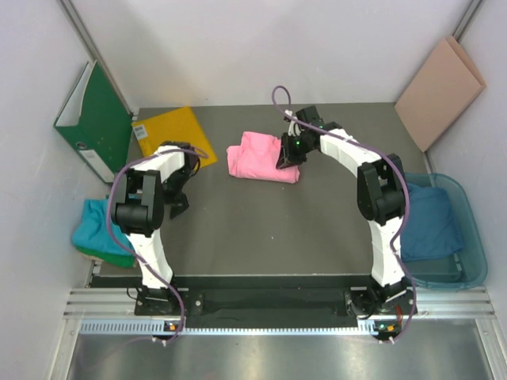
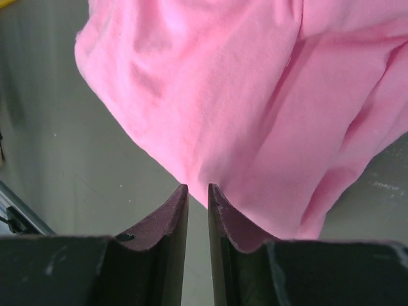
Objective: Fold and stack the t-shirts
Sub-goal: Put the neatly folded tshirt into the corner of the board with the left arm
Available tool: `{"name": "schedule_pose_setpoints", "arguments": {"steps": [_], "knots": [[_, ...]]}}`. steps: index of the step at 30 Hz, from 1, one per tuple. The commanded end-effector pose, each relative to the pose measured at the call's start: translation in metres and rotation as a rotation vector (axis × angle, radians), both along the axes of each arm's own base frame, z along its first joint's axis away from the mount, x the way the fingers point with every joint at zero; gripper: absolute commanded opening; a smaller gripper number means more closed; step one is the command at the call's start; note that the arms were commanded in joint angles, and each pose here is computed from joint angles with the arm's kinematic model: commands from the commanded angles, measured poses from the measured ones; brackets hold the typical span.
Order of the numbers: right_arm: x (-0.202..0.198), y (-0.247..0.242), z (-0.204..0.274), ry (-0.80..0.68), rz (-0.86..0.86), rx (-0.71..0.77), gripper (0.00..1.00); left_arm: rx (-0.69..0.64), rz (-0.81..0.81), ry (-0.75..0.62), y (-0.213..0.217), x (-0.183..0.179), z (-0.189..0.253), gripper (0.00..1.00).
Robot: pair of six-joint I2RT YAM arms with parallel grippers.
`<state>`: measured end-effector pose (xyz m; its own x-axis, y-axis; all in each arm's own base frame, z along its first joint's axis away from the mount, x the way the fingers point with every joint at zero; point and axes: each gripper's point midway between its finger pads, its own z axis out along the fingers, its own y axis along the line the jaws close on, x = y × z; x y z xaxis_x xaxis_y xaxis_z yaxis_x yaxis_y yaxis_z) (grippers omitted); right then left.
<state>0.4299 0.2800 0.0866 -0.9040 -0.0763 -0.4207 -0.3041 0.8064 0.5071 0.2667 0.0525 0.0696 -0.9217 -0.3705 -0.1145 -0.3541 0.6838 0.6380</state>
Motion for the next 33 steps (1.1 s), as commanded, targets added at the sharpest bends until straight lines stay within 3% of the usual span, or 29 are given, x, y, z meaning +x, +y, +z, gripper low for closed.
{"name": "schedule_pose_setpoints", "arguments": {"steps": [1,10,22,25,27,33], "knots": [[0.016,0.007,0.025,-0.065,0.035,0.024,0.2,0.031,0.101,-0.036,0.02,-0.031,0.021,0.99],[0.015,0.01,0.023,-0.039,0.042,0.037,0.2,0.026,0.179,0.03,0.047,-0.054,-0.011,0.99],[0.022,0.01,0.032,-0.031,0.032,0.082,0.21,0.008,0.248,0.128,0.075,-0.05,-0.051,0.97],[0.023,0.009,0.035,-0.033,0.031,0.087,0.22,0.0,0.259,0.137,0.085,-0.049,-0.056,0.78],[0.023,0.008,0.035,-0.032,0.027,0.085,0.22,-0.025,0.279,0.139,0.09,-0.05,-0.06,0.0],[0.025,0.002,0.037,-0.036,0.015,0.085,0.28,-0.075,0.285,0.163,0.088,-0.05,-0.067,0.0]]}}
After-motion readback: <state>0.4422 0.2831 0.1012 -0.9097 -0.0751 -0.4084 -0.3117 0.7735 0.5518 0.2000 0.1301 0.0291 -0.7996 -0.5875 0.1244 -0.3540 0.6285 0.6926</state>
